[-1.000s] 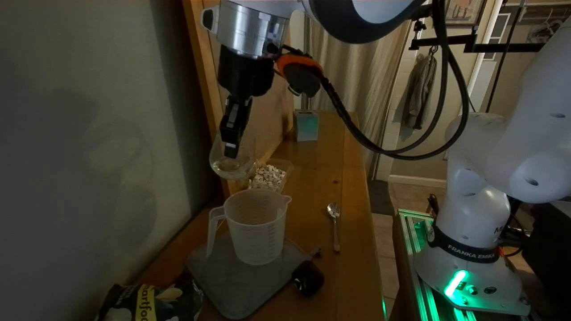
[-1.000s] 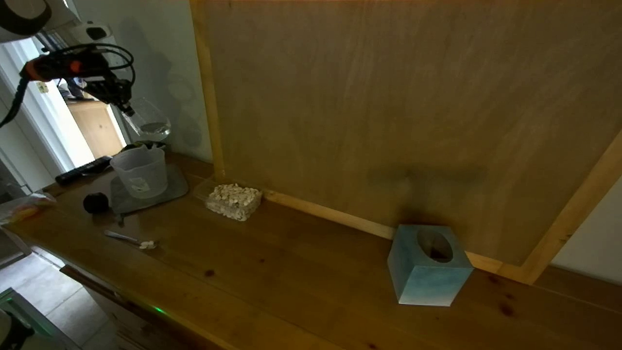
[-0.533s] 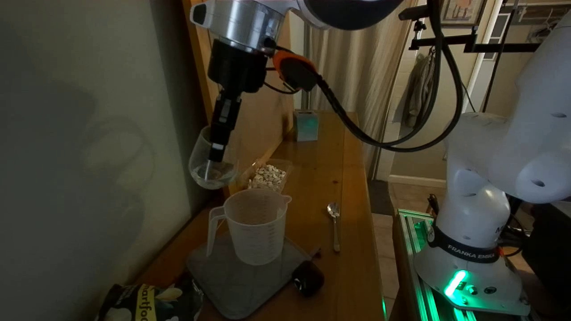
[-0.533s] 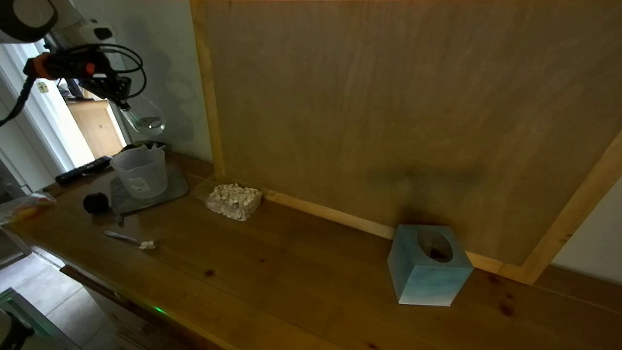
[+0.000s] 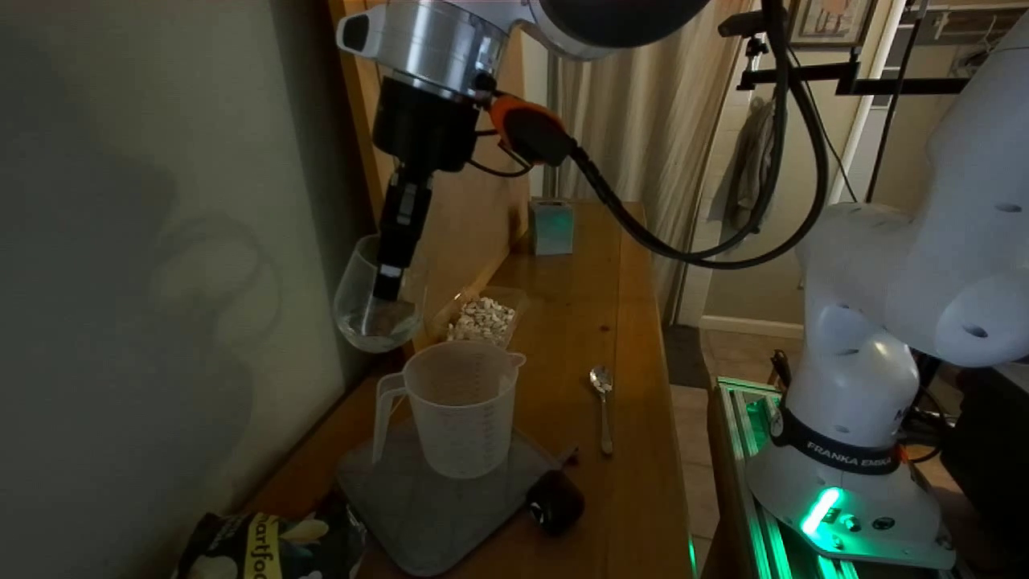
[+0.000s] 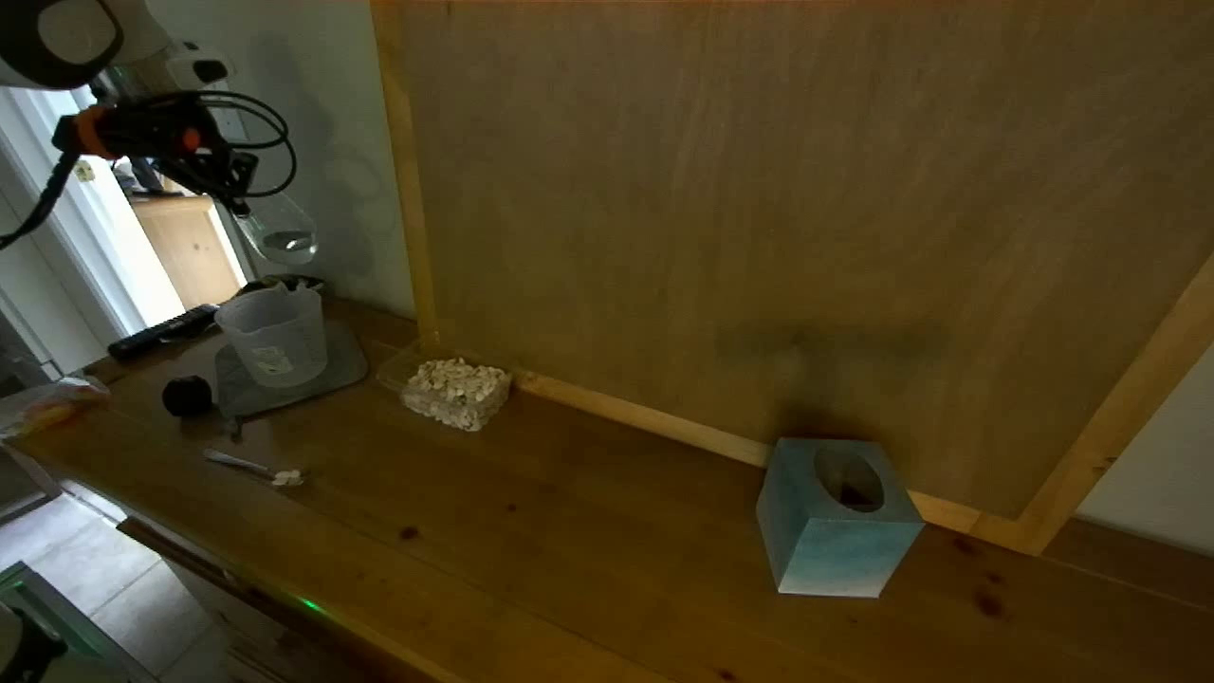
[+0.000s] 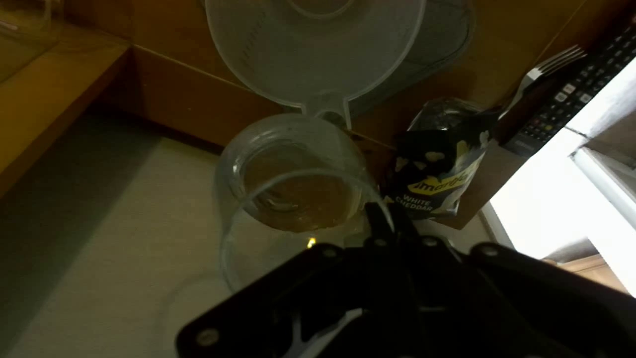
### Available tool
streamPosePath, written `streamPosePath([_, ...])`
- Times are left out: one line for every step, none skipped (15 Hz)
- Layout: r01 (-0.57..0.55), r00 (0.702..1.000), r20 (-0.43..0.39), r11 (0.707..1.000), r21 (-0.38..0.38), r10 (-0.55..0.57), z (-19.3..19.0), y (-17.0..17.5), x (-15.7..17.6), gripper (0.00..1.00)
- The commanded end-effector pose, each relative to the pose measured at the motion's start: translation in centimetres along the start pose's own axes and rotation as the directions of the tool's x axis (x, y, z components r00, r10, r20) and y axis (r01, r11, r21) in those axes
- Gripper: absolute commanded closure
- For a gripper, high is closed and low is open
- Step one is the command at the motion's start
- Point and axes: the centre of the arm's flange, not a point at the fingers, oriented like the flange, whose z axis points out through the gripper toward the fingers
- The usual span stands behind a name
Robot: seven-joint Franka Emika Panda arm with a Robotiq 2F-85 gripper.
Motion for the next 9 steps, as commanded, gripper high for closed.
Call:
streamPosePath([0.045,0.999,0.002,0.997,0.062,-0.045,-0.36,-0.34,-0.10,0.99])
streamPosePath([0.055,0.998,-0.001,0.995,0.086,-0.055,-0.43,-0.45,-0.16,0.99])
streamPosePath([0.066,0.998,0.002,0.992,0.106,-0.067,-0.46,-0.43,-0.27,0.99])
streamPosePath([0.074,0.997,0.003,0.990,0.119,-0.075,-0.48,-0.43,-0.33,0.99])
streamPosePath([0.083,0.996,0.001,0.987,0.137,-0.084,-0.51,-0.42,-0.37,0.99])
streamPosePath([0.094,0.995,0.001,0.984,0.152,-0.095,-0.53,-0.34,-0.41,0.99])
streamPosePath([0.107,0.994,0.000,0.981,0.162,-0.109,-0.48,-0.22,-0.48,0.99])
streamPosePath([0.126,0.992,-0.012,0.976,0.176,-0.126,-0.41,0.08,-0.54,0.99])
streamPosePath([0.148,0.989,-0.023,0.971,0.186,-0.147,-0.28,0.39,-0.62,0.99])
